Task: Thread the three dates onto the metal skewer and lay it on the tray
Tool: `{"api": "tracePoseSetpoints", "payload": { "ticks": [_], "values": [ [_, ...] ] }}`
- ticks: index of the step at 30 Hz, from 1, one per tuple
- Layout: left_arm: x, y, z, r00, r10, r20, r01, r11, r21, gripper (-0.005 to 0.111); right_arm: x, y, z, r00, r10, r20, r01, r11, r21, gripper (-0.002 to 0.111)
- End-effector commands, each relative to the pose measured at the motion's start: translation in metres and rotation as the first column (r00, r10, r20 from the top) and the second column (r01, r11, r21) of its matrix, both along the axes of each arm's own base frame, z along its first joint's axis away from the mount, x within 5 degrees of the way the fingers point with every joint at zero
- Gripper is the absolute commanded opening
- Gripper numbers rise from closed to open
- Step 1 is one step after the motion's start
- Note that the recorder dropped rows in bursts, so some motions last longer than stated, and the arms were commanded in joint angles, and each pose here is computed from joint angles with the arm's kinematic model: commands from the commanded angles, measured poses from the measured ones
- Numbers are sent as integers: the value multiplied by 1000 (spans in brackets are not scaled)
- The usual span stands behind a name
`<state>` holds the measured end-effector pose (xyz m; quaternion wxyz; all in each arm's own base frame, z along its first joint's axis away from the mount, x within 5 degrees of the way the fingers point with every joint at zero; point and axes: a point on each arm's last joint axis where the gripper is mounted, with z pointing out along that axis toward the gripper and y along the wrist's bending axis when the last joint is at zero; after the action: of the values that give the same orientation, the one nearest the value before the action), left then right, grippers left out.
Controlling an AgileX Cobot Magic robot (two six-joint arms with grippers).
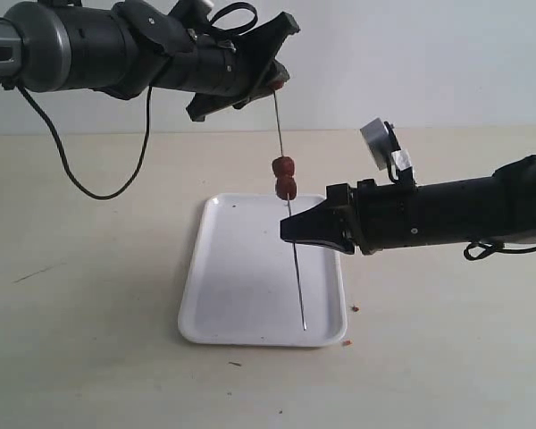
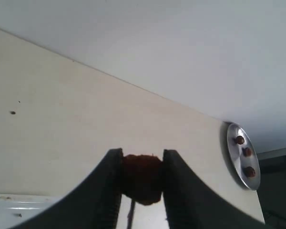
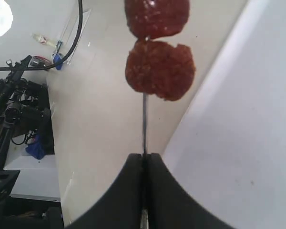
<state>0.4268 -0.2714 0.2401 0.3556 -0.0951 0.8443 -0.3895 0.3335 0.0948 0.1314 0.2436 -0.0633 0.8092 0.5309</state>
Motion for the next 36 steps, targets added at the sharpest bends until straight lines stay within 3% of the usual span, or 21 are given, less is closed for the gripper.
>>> {"api": "tracePoseSetpoints", "payload": {
  "ticks": [1,15,26,36],
  "values": [
    [-1,0,1,1000,-14,9,14,1000,14,30,5,0,2,999,-2,33,2,1000,-10,0],
    [-2,-1,0,999,-45,5,45,998,33,30,34,-2,19,994,-68,85,72,996,-49,0],
    [-7,-6,-2,995,-97,0,97,994,59,30,68,-3,52,980,-140,142,145,989,-27,0],
    [-9,-7,-3,992,-124,-5,124,990,71,30,84,-3,58,978,-165,126,165,986,8,0]
  ]
}}
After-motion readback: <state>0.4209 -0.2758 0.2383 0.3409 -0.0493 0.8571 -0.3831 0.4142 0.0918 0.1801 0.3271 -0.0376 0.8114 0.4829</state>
